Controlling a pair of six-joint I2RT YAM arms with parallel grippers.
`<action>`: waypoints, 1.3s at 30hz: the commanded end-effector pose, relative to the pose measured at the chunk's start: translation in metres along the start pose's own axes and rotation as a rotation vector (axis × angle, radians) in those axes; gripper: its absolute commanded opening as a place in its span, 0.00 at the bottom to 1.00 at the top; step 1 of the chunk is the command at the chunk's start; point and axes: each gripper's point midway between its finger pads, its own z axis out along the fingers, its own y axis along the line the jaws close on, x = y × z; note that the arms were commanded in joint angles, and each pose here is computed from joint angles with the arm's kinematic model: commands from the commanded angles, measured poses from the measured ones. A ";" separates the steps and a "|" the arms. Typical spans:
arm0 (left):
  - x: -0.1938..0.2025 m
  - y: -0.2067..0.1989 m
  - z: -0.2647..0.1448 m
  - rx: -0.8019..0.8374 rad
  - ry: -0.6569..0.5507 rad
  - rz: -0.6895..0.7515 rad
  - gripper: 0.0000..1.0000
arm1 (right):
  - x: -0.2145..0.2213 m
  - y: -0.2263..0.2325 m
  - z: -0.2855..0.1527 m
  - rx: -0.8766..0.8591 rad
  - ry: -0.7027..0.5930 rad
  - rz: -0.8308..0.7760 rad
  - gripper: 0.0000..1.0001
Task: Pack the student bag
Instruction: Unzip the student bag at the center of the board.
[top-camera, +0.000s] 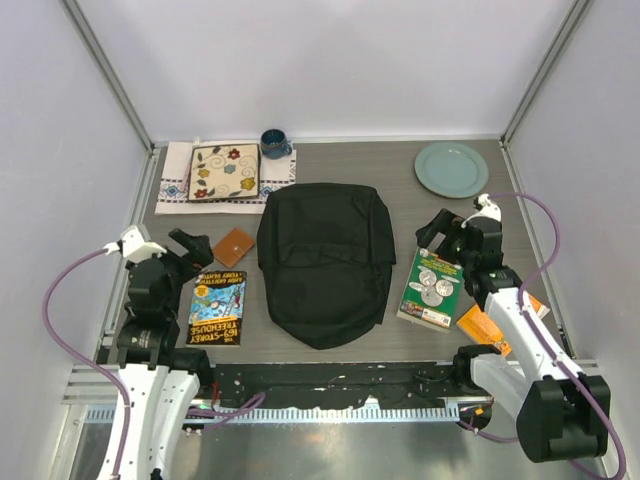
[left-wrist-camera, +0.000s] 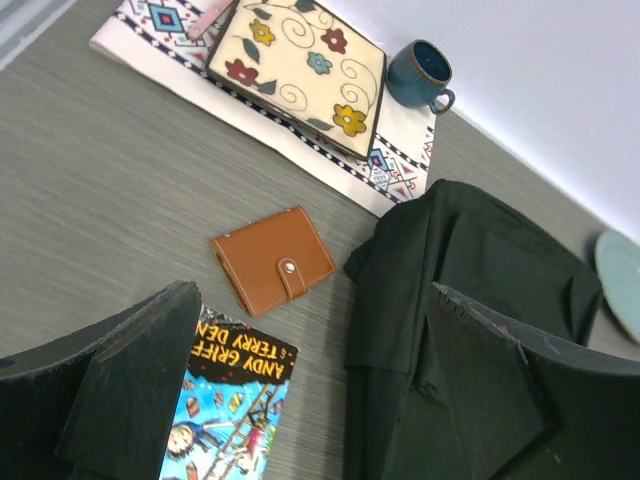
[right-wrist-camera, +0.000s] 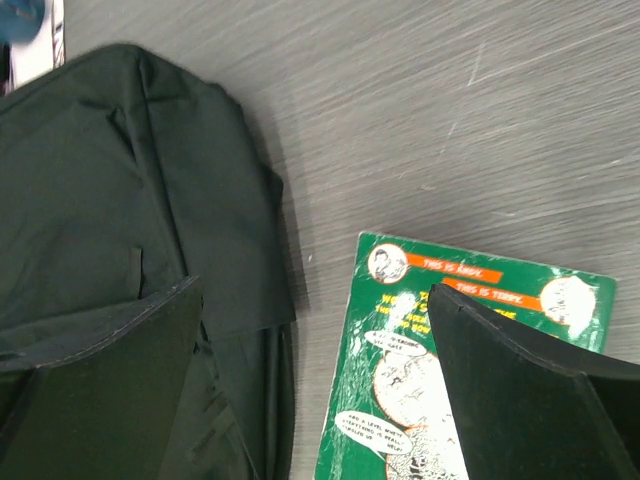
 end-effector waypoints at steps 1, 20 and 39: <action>0.000 0.010 -0.013 -0.111 0.048 -0.132 1.00 | 0.011 0.028 -0.004 -0.153 0.095 -0.060 1.00; 0.081 -0.028 -0.021 0.131 0.374 -0.241 1.00 | 0.021 0.053 -0.022 -0.318 0.123 -0.036 1.00; 0.161 -0.063 -0.026 0.081 0.517 0.038 1.00 | 0.021 0.060 -0.007 -0.337 0.164 -0.021 0.99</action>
